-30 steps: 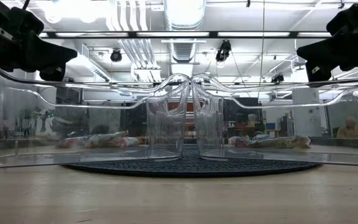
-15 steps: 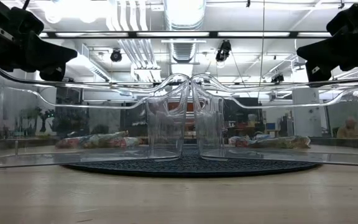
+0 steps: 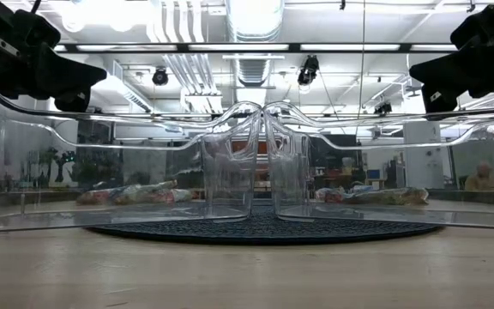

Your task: Pick and place Granola Bars by type

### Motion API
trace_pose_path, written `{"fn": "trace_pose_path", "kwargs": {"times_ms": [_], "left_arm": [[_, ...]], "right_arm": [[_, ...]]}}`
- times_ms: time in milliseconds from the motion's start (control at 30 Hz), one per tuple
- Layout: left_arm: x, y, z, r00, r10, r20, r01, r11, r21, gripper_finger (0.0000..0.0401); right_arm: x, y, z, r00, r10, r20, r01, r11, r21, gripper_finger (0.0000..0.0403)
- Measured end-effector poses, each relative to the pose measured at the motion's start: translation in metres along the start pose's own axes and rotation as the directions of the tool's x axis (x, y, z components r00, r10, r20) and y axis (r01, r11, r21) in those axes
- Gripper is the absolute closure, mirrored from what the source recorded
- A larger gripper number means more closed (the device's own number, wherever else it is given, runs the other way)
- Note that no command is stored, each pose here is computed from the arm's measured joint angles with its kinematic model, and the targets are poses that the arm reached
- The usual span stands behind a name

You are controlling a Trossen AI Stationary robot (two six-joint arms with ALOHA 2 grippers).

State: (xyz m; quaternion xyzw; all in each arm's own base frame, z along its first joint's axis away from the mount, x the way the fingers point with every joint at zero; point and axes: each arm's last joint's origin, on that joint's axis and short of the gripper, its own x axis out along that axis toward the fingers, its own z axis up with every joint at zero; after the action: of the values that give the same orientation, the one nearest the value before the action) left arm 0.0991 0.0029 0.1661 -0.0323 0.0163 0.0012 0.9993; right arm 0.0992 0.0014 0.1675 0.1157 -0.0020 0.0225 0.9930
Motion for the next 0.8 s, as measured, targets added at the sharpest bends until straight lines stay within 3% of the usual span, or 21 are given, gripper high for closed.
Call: {"fn": "trace_pose_path", "kwargs": {"times_ms": [800], "left_arm": [[0.0001, -0.0002, 0.0012, 1.000, -0.005, 0.019, 0.005, 1.000, 0.009, 0.0401]], "right_arm": [[0.0000, -0.0002, 0.0008, 1.000, -0.010, 0.010, 0.010, 1.000, 0.003, 0.0394]]}}
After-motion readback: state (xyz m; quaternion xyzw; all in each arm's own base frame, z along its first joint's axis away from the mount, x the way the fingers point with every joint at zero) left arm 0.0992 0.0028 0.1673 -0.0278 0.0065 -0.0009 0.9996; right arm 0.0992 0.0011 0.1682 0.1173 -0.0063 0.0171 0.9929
